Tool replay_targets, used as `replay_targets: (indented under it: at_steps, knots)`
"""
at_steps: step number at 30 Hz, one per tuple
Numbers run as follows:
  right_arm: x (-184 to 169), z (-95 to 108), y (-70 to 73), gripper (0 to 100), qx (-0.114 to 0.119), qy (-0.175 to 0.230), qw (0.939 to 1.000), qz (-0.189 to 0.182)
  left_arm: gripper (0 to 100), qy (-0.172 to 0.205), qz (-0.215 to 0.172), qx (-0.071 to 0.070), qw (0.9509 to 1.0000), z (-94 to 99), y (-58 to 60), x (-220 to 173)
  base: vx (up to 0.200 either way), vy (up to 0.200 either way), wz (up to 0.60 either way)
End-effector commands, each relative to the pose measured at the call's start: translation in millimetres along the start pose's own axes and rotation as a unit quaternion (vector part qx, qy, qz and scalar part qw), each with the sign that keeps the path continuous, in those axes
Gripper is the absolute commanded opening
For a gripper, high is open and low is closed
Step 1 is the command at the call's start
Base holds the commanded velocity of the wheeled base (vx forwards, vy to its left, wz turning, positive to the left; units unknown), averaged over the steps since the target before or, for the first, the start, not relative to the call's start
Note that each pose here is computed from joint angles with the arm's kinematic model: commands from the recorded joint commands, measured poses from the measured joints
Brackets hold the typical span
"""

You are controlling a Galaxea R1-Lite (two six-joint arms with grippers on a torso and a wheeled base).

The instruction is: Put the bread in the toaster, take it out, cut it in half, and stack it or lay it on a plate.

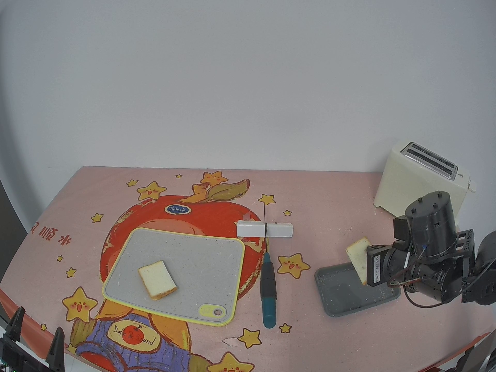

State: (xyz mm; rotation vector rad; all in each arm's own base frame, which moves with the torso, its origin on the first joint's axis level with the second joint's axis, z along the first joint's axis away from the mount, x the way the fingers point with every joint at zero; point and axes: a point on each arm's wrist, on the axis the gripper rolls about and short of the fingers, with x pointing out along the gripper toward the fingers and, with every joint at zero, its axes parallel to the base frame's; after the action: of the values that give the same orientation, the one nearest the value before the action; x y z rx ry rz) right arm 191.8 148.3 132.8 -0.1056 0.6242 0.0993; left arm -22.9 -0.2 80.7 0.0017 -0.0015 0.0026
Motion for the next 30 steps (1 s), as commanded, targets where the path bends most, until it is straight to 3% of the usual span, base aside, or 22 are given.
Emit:
replay_targets:
  at_steps: [1,8,30]
  knots:
    - [8,-2,0.5,0,0.003,0.011,0.9999,-0.006,100,0.001,0.000,0.000,1.0000,-5.3,0.0,0,0.000,0.000,0.00]
    - [15,-3,-7.7,0,0.012,0.027,0.9995,-0.010,100,0.001,0.000,0.000,1.0000,-5.3,0.0,0,0.000,0.000,0.00]
    - [29,-16,-3.7,0,-0.001,0.061,0.9979,-0.022,100,0.001,0.000,0.000,1.0000,-5.3,0.0,0,0.000,0.000,0.00]
